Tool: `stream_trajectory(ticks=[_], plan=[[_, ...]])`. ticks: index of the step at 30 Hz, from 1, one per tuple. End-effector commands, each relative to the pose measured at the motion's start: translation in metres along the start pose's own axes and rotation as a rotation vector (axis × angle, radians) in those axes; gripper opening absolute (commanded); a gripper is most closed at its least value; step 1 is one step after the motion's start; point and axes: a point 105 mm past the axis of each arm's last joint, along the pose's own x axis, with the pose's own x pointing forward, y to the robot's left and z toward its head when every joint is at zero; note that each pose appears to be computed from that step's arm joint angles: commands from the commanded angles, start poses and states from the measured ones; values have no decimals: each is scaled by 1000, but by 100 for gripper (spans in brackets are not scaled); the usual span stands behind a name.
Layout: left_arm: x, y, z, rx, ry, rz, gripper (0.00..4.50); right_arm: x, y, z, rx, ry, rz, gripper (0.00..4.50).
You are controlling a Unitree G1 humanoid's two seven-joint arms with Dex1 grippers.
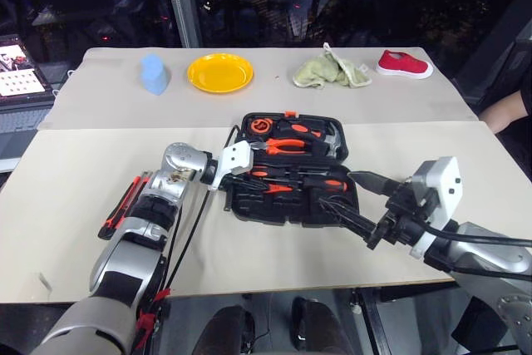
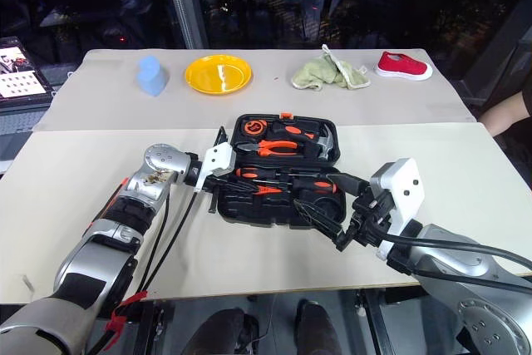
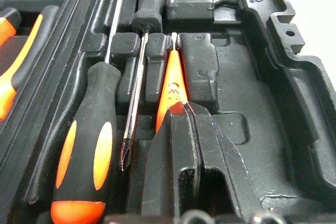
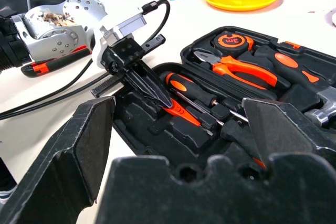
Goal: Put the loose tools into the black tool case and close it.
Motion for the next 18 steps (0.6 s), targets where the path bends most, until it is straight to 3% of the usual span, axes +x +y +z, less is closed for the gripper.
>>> stream_trajectory(ticks=[1,5,13,18], plan=[[-45,21,-7,29,44,189,445,2,4,3,-35,19,90,450],[-56,23,-17,21,125,258,445,9,6,0,-30,14,141,450],[-35,10,-14,-81,290,187,445,19,9,-9,-44,3,136,450],[-31,17,-38,-88,522,226,445,20,13,-13,-45,-6,106,450]])
